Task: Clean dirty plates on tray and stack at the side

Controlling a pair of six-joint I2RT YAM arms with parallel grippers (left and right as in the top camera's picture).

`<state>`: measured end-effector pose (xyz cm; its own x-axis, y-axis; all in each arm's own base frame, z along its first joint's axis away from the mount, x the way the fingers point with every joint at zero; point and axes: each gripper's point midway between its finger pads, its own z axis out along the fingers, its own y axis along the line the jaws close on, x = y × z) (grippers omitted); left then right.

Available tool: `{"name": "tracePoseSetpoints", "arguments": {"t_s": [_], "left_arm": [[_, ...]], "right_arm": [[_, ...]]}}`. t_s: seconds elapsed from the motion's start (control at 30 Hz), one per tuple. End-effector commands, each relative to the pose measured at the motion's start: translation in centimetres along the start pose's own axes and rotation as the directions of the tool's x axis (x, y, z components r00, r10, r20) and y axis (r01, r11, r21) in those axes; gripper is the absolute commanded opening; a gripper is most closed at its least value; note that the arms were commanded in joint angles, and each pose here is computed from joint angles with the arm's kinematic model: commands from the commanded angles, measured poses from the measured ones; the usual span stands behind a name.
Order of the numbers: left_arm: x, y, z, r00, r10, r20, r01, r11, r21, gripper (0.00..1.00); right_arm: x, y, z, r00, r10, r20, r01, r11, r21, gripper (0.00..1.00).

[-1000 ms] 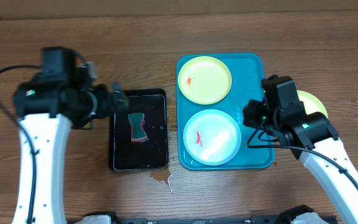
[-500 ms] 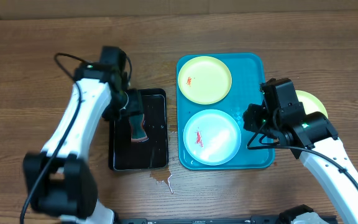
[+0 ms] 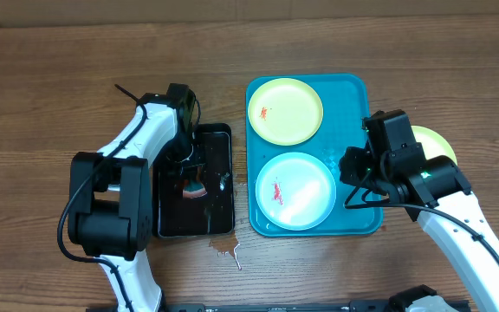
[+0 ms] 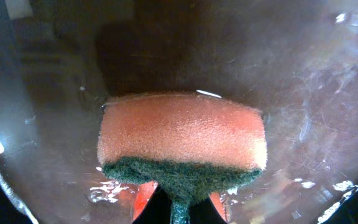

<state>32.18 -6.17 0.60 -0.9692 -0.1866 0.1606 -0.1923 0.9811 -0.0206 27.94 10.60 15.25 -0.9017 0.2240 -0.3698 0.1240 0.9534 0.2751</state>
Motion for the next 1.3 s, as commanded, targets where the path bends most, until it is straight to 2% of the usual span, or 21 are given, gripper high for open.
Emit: {"name": "tracePoseSetpoints", "arguments": {"t_s": [0.0, 0.13, 0.43, 0.57, 0.73, 1.07, 1.27], "left_arm": [[0.2, 0.0, 0.6, 1.0, 0.006, -0.021, -0.007, 1.0, -0.014, 0.04], [0.3, -0.1, -0.9, 1.0, 0.012, -0.003, -0.012, 1.0, -0.009, 0.04], [0.1, -0.2, -9.1, 0.976, 0.047, 0.215, -0.053, 0.998, 0.022, 0.04], [0.5, 0.1, -10.4, 0.968, 0.051, 0.245, -0.056, 0.998, 0.017, 0.04], [0.5, 0.2, -8.9, 0.971, 0.05, 0.232, -0.054, 0.998, 0.013, 0.04], [1.3, 0.5, -1.5, 0.992, 0.048, 0.121, -0.05, 0.999, 0.014, 0.04], [0.8, 0.4, -0.7, 0.991, 0.049, 0.121, -0.051, 0.999, 0.011, 0.04]], "right_arm": [[-0.3, 0.4, -0.4, 1.0, -0.013, 0.013, 0.013, 1.0, -0.01, 0.36], [-0.5, -0.1, -0.4, 1.0, -0.011, 0.024, 0.011, 1.0, 0.017, 0.35], [-0.6, -2.0, -0.4, 0.997, 0.064, 0.038, -0.068, 0.993, 0.1, 0.35], [-0.6, -2.2, -0.4, 0.996, 0.083, 0.035, -0.086, 0.991, 0.102, 0.35], [-0.2, -2.4, -0.4, 0.996, 0.084, 0.019, -0.085, 0.99, 0.113, 0.36], [0.8, -2.9, -0.1, 0.996, 0.086, -0.019, -0.083, 0.987, 0.138, 0.36], [1.1, -2.8, 0.2, 0.995, 0.09, -0.041, -0.083, 0.987, 0.134, 0.36]]}}
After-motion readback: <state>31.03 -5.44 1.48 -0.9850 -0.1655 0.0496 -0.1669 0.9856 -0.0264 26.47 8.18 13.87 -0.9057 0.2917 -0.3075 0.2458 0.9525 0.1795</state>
